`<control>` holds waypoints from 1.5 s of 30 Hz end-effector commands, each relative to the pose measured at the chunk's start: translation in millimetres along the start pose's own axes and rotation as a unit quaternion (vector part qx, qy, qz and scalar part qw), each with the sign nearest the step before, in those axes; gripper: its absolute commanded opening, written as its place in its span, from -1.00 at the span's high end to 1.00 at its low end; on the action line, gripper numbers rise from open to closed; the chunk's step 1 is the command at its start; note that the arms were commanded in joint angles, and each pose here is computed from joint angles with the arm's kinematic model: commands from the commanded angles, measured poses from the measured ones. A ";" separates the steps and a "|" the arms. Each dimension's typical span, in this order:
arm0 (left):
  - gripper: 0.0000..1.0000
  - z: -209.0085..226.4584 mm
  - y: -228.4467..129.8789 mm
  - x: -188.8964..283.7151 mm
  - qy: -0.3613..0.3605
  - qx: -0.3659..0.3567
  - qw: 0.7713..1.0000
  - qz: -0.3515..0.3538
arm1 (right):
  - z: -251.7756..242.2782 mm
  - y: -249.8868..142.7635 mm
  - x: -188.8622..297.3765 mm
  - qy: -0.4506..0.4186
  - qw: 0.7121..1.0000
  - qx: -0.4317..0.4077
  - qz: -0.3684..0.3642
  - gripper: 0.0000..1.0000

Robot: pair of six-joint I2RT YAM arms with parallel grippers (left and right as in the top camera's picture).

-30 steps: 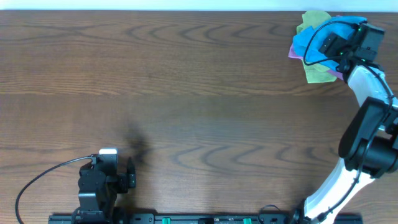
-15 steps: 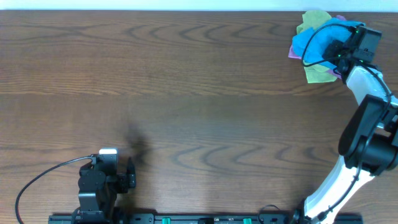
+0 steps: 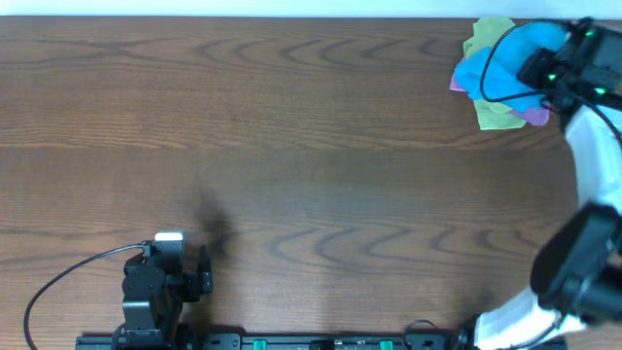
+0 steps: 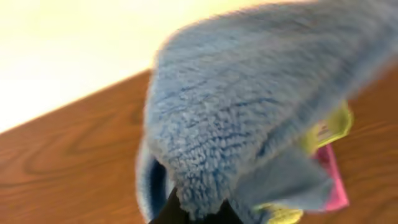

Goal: Fold the cloth
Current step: 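Grasp the blue cloth with the right gripper and pull it leftward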

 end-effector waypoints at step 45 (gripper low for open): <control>-0.91 6.5 -17.9 -7.8 0.019 -0.013 0.999 0.031 | 219.0 -141.8 177.1 0.196 0.899 0.263 0.292 0.97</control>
Point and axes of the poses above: each gripper's point midway between its finger pads, its own x axis back along the fingers, its own z axis along the line the jaws close on, y = z × x, the point moved 4 cm from there along x, back along the fingers, and after that the axes turned 13 degrees about x, right-handed, at the moved point
